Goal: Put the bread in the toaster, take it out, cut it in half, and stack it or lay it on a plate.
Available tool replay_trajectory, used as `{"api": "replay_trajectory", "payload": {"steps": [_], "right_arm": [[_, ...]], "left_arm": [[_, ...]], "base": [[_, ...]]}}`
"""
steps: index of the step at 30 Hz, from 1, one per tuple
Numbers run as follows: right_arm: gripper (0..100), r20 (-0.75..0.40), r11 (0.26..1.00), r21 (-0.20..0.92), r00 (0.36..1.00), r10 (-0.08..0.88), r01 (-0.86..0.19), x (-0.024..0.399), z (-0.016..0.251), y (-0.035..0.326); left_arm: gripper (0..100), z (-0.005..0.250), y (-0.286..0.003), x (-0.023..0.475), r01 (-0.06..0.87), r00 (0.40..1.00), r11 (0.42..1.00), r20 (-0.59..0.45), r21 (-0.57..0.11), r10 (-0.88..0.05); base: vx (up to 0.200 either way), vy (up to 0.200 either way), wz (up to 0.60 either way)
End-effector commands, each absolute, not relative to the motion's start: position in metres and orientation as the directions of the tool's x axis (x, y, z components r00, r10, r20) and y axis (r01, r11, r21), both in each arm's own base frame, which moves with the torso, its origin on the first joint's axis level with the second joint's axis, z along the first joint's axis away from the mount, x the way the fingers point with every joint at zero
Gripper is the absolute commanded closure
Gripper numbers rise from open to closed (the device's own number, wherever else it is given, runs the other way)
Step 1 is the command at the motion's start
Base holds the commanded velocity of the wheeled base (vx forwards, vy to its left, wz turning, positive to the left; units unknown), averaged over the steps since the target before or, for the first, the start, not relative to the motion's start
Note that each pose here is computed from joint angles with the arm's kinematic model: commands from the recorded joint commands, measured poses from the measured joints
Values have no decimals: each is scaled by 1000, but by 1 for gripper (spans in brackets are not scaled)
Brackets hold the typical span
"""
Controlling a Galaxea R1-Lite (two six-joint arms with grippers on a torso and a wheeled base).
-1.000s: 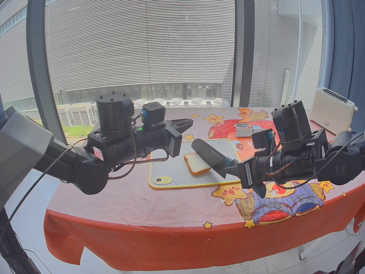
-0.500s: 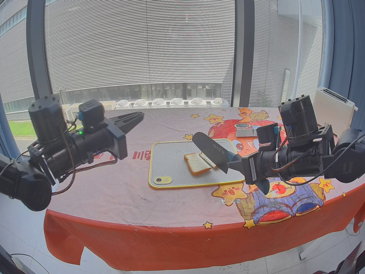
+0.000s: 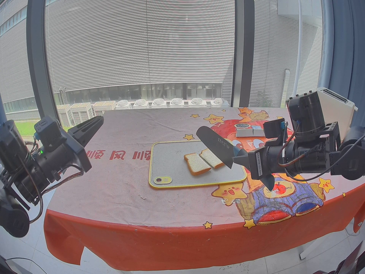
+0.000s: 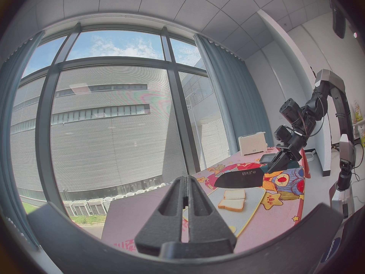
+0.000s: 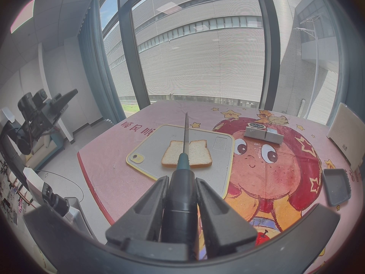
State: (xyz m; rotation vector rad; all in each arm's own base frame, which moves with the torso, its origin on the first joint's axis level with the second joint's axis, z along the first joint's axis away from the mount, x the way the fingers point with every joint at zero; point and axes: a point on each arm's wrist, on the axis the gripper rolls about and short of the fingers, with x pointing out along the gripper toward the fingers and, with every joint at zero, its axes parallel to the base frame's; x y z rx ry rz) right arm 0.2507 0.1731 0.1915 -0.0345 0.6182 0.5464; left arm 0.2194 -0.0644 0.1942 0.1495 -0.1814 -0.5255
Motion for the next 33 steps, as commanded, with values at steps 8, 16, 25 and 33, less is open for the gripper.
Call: {"api": "replay_trajectory", "payload": {"steps": [8, 16, 25, 33], "right_arm": [[100, -532, 864, 124, 702, 472, -487, 244, 201, 164], [100, -429, 862, 129, 756, 494, -490, 245, 203, 164], [100, -368, 858, 122, 780, 506, -499, 245, 202, 163], [100, -371, 858, 120, 779, 506, -500, 243, 201, 163]], "left_arm": [[100, 165, -34, 175, 385, 907, 908, 112, 166, -406], [100, 156, -10, 136, 266, 947, 943, 130, 199, -294], [100, 166, -6, 123, 218, 943, 949, 201, 228, -265], [100, 170, -2, 115, 174, 943, 952, 234, 253, -235]], "base": [[0, 0, 0], [0, 0, 0], [0, 0, 0], [0, 0, 0]]}}
